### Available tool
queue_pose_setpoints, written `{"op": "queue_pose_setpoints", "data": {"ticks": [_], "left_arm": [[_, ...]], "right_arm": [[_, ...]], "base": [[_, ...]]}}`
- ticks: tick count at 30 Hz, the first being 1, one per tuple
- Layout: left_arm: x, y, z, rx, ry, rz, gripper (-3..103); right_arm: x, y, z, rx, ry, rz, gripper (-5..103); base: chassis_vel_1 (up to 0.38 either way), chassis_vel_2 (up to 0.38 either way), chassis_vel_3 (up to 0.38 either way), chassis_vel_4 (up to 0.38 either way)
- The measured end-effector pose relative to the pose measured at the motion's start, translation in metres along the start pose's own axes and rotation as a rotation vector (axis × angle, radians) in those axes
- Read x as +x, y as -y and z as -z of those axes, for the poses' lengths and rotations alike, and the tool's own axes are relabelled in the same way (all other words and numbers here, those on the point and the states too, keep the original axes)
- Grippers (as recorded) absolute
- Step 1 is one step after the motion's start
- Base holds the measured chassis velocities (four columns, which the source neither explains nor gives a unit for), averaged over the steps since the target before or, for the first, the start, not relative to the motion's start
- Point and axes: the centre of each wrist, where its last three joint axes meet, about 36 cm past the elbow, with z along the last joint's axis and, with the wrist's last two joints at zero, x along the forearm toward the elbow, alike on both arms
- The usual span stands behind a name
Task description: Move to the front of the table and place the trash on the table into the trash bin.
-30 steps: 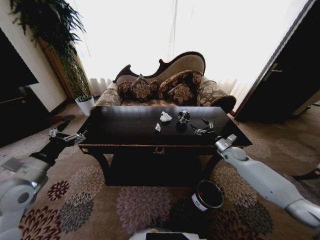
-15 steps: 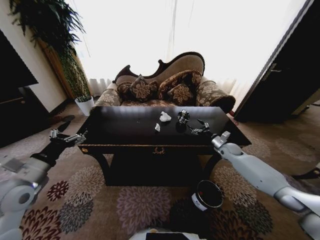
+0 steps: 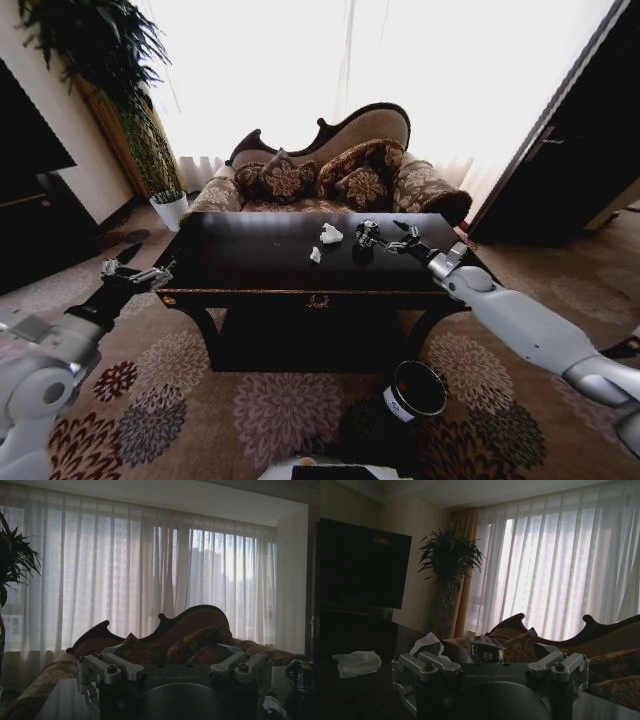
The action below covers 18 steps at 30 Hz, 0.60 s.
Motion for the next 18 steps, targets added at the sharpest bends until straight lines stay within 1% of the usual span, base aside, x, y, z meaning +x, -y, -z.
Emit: {"op": "queue_pose_setpoints", "data": {"ticks": [6,10,18], "left_arm": [[0.000,-0.001,-0.001,-0.003,-0.005,0.002,100],[0.003,-0.006,0.005,-0.016,-0.003,0.012,100],[0.002,-0.008,0.001,-0.006,-0.003,0.016,100]], "right_arm": [[-0.003,0.004,-0.008,0.006,-0.037,0.026,100],[-0.014,0.007,-0.014,0.018,-0.076,0.059,100],[-0.020,0.010,-0.010,0.019,-0.109,0.098,100]], "base": [[0.000,0.000,0.000,0.000],[0.000,0.000,0.000,0.000],[0.000,0.000,0.000,0.000]]}}
